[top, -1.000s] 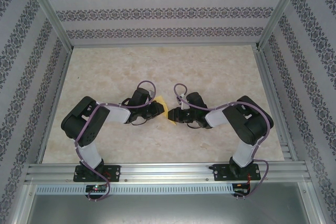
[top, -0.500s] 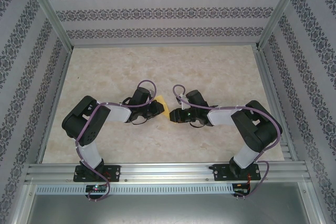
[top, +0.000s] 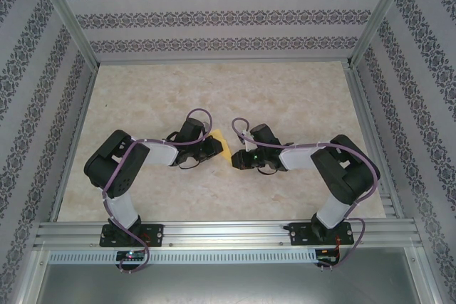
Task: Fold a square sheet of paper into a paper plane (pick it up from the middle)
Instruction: Fold the wing for the fifth time at the center of the table.
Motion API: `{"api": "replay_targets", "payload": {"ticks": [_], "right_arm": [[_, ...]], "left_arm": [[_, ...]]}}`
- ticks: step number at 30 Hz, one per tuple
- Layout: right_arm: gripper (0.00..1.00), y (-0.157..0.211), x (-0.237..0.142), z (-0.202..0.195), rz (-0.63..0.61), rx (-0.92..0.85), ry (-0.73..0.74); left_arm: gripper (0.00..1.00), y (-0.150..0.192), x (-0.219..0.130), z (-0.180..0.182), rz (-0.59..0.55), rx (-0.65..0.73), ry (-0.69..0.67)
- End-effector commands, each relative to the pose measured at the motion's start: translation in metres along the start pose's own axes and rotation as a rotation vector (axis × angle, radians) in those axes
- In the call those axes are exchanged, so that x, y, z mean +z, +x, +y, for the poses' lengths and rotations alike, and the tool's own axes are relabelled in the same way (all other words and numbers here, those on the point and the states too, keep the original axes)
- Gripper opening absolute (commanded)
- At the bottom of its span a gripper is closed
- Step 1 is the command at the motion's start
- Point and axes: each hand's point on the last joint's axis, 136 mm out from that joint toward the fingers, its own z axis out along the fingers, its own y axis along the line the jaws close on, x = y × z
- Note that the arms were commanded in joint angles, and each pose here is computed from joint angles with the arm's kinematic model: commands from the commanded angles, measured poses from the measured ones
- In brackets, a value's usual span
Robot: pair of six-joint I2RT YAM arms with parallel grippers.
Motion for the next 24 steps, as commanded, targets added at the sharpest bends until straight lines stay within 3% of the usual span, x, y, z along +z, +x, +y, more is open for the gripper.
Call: {"api": "replay_targets", "payload": {"ticks": [1,15,24], "right_arm": [[0.07,-0.003,0.003,-0.001,0.002,-0.006,0.010],[0.01,-0.018,0.000,0.015,-0.026,0.162,-0.167],[0.02,-0.012,0.003,0.005,0.002,0.200,-0.140]], "left_arm": [[0.18,0.001,0.004,0.000,0.004,0.031,-0.024],[0.20,0.018,-0.005,-0.045,0.038,0.158,0.133],[0.19,0.026,0.004,-0.023,0.048,0.128,0.058]]}}
